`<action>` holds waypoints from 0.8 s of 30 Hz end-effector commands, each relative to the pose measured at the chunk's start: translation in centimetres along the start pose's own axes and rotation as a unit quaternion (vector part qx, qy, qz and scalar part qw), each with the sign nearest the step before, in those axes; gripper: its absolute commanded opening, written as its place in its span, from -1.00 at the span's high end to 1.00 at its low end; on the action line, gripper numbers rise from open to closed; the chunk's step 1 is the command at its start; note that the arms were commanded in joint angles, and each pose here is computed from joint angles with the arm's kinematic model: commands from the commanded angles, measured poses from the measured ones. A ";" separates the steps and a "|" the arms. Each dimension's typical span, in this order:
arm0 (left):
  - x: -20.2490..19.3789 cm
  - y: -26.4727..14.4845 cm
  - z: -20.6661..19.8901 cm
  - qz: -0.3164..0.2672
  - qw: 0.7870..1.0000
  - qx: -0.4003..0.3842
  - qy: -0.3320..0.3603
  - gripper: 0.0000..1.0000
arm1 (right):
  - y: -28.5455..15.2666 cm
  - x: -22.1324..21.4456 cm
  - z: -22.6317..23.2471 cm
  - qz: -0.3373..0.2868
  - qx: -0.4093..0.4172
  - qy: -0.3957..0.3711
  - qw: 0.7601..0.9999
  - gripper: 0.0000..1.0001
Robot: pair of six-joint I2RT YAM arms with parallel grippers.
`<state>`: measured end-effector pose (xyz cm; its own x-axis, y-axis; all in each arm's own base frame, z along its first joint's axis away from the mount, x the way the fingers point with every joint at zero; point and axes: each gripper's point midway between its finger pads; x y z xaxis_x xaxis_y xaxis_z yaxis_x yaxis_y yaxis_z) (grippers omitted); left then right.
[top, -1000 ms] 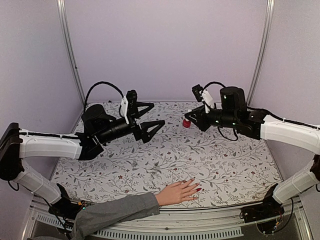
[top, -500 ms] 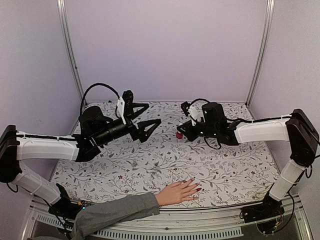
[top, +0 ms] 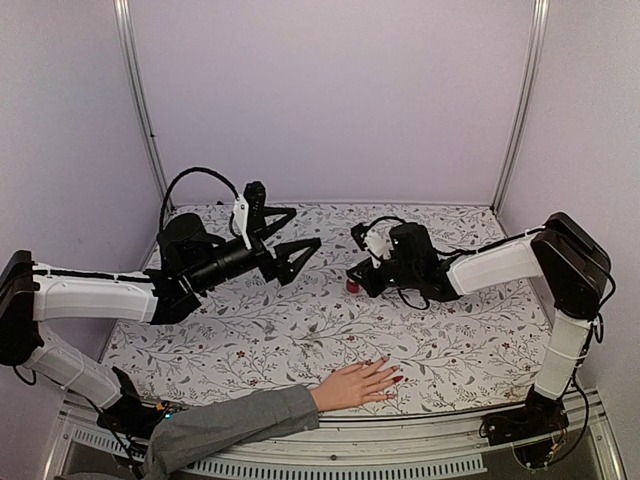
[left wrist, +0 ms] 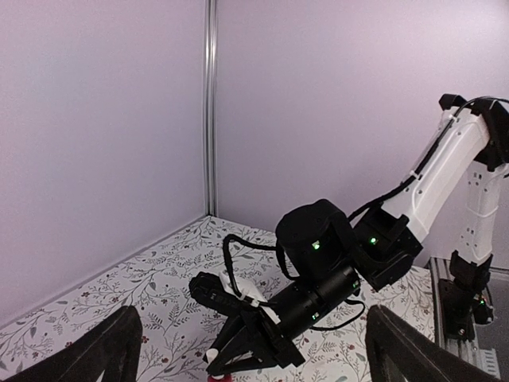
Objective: Paint the nails
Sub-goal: Place the nail polish bottle at the center of the board.
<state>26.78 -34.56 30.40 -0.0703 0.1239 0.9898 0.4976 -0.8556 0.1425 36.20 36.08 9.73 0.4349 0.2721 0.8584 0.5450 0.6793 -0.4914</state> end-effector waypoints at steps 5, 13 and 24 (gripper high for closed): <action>0.3 -0.1 0.9 -0.010 1.000 0.011 -0.003 -0.99 | 0.3 0.7 1.1 -0.049 0.005 -0.045 0.998 0.91; 0.3 -0.1 0.8 -0.011 1.000 0.011 -0.004 -0.99 | 1.0 -0.4 1.2 -0.043 0.009 -0.049 0.998 0.86; 0.2 -0.1 0.7 -0.010 1.000 0.008 -0.005 -0.99 | 1.5 -1.5 1.4 -0.039 0.006 -0.067 0.997 0.79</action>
<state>26.87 -34.50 30.54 -0.0682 0.1337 0.9887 0.4985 -0.8539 0.1498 35.33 37.45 8.15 0.3250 0.3021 0.8962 0.5483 0.7119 -0.4388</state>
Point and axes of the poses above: each gripper's point midway between its finger pads, its own y axis out along the fingers, its own z axis along the line the jaws close on, x = y × z, and after that the axes turned 2 degrees about y, right-handed
